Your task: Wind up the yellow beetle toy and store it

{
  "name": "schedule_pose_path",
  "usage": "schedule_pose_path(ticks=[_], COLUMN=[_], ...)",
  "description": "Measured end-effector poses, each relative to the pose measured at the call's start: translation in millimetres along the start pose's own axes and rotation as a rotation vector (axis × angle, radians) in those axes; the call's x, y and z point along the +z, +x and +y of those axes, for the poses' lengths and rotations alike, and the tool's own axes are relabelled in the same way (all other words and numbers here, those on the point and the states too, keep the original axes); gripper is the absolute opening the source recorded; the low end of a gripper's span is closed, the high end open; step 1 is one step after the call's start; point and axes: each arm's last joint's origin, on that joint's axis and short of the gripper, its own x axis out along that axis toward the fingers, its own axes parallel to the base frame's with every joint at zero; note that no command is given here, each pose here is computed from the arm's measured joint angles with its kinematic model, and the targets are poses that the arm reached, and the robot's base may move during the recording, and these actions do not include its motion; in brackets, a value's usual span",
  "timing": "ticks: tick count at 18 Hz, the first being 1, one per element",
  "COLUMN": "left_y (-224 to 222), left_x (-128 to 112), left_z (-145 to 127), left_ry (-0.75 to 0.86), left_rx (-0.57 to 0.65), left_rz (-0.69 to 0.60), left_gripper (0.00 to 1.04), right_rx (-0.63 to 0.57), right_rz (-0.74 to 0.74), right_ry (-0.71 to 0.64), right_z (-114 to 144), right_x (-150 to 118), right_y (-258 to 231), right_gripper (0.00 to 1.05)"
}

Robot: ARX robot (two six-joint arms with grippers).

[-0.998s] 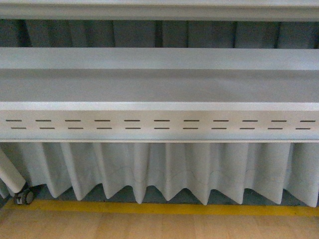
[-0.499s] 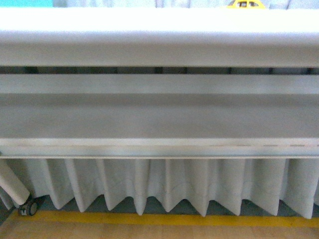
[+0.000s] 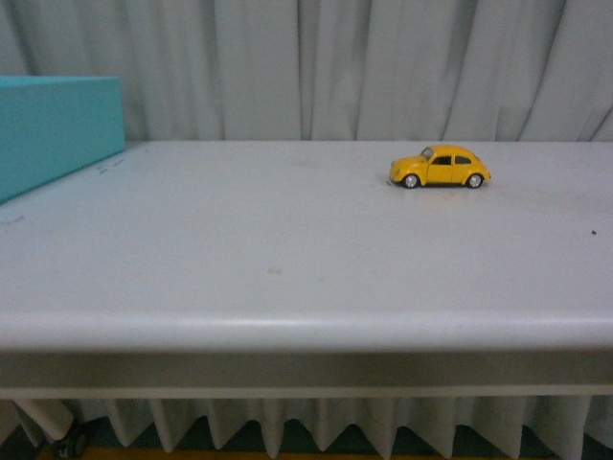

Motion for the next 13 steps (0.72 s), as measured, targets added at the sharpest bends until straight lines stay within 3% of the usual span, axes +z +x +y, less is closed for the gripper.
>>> schedule_pose_path(ticks=[13], left_y=[0.0], left_x=[0.3], left_z=[0.0], left_ry=[0.000], left_rx=[0.000], left_rz=[-0.003], left_gripper=[0.98], right_rx=[0.000], right_rz=[-0.003], right_ry=[0.000], right_z=[0.0], right_x=[0.3], right_y=[0.0], right_gripper=[0.98])
